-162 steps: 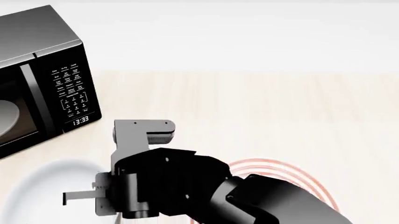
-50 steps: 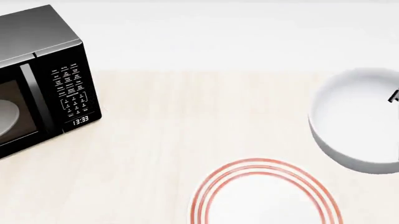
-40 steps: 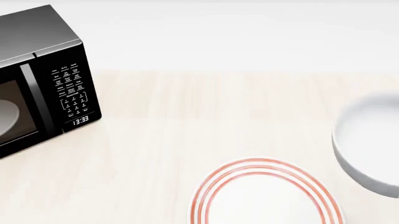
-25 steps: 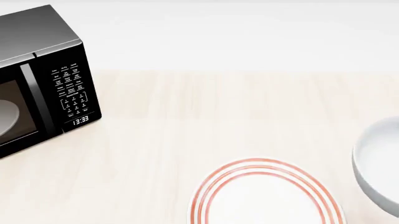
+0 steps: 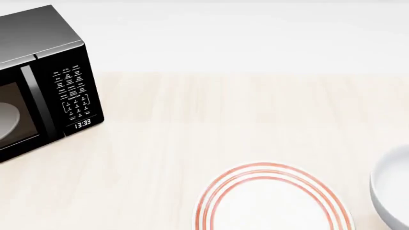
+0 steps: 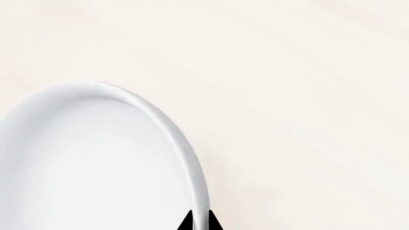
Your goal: Put the white bowl to the right of the plate.
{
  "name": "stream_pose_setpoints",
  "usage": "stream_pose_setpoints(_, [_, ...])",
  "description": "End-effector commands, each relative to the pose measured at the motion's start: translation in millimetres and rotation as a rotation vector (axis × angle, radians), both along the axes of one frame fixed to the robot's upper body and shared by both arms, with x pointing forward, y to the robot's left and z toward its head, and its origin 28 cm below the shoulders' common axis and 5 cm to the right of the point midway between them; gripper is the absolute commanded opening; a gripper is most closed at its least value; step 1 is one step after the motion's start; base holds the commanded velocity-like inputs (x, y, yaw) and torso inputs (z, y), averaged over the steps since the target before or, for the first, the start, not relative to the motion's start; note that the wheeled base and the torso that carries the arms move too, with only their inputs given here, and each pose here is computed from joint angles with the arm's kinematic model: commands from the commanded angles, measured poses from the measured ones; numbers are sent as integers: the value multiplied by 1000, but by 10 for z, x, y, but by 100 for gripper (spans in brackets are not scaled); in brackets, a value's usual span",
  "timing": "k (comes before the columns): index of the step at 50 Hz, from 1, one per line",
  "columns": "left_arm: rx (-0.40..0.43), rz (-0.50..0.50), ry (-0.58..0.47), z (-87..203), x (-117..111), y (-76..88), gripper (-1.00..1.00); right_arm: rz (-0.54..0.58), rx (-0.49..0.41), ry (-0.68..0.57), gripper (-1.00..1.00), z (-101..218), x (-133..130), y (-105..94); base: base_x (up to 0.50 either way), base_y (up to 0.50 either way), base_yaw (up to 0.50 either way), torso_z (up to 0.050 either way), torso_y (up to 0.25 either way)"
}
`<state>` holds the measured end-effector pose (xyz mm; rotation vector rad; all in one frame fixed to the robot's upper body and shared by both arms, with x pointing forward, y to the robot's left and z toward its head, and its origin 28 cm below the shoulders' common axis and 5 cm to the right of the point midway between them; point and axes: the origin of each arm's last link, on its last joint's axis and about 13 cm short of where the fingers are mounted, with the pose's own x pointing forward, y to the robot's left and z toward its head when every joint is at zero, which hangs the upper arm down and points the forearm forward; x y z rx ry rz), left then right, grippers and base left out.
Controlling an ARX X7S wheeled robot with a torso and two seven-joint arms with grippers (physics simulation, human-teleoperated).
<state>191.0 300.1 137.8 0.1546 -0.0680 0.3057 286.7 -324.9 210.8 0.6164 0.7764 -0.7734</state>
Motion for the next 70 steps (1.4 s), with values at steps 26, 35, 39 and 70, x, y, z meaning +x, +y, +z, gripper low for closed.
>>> stream_pose_setpoints(26, [10, -7, 3, -12, 8, -21, 100, -54, 14, -6, -100, -288, 64, -298, 0, 0, 0, 0, 0])
stream_pose_setpoints(35, [11, -7, 3, -12, 7, -22, 100, -63, -15, -5, -100, -292, 75, -254, 0, 0, 0, 0, 1])
stream_pose_setpoints(39, [14, -9, 3, -13, 5, -27, 100, -68, -52, -7, 100, -271, 82, -242, 0, 0, 0, 0, 0])
stream_pose_setpoints(70, [32, -91, -47, 62, -200, -156, 100, 127, -875, -550, 100, 859, -747, 1168, 0, 0, 0, 0, 0])
